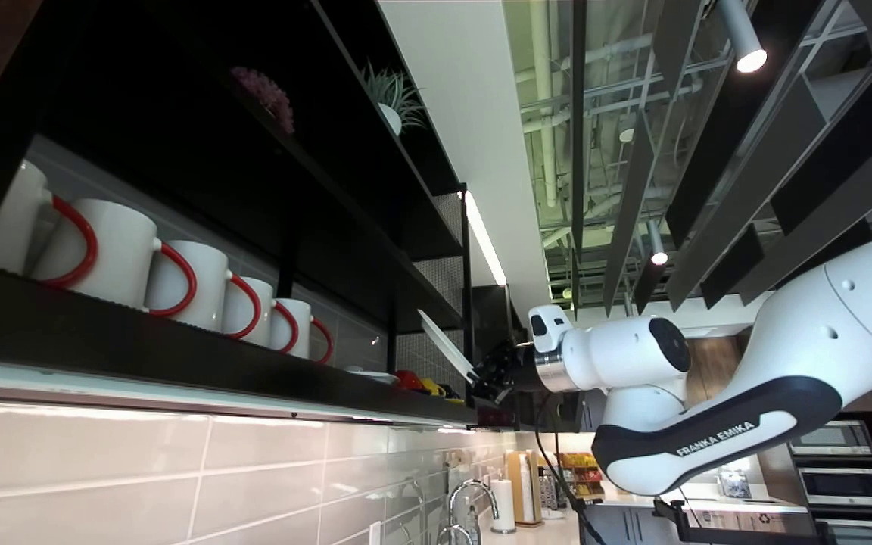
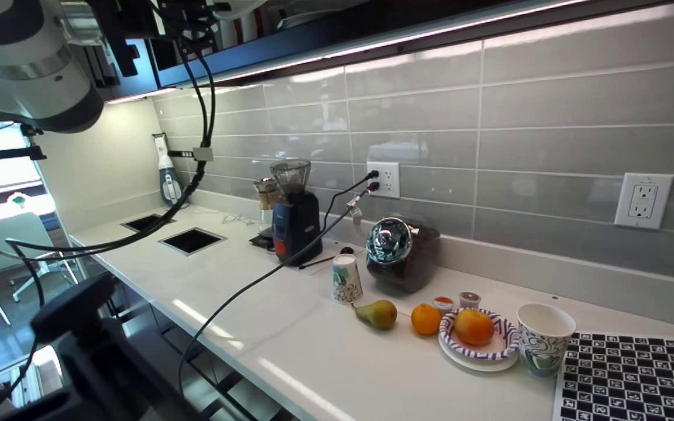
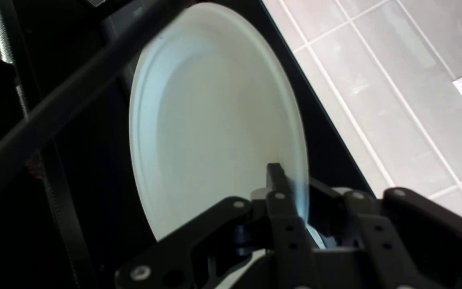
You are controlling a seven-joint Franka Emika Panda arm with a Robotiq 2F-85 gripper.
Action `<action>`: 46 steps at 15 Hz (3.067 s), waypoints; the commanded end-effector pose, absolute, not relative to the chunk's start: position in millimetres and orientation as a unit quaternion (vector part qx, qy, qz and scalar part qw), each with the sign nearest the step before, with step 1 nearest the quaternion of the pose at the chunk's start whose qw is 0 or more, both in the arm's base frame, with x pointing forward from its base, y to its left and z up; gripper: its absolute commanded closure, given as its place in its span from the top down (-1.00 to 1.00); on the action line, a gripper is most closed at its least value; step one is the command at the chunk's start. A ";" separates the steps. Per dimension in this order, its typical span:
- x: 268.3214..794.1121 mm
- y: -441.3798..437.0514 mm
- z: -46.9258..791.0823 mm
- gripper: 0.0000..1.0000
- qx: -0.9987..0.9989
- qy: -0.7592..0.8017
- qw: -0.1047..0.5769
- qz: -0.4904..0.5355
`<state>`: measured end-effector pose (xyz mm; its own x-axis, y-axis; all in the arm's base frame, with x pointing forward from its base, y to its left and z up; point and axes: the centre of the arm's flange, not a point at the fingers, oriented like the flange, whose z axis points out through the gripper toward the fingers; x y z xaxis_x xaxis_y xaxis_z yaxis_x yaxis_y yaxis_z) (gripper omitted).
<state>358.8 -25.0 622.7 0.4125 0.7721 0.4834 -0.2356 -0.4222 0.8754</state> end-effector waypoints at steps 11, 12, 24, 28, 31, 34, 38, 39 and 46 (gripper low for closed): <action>366.1 -18.8 667.3 -0.97 0.703 0.250 0.462 0.479; 370.4 -17.5 670.6 -0.97 0.710 0.254 0.461 0.468; 381.9 0.5 732.1 -0.97 0.737 0.333 0.416 0.416; 382.9 -5.3 750.0 -0.97 0.737 0.358 0.411 0.400; 380.2 -15.4 761.4 -0.97 0.735 0.366 0.418 0.390; 381.8 -28.6 769.5 -0.97 0.732 0.383 0.414 0.382; 400.9 -49.1 781.7 -0.97 0.733 0.411 0.382 0.384; 404.0 -51.4 783.1 -0.97 0.732 0.418 0.377 0.384; 426.0 -63.9 786.2 -0.97 0.722 0.477 0.354 0.355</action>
<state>414.2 -50.1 776.6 0.3478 0.9149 0.2050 0.3759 -0.3364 0.8634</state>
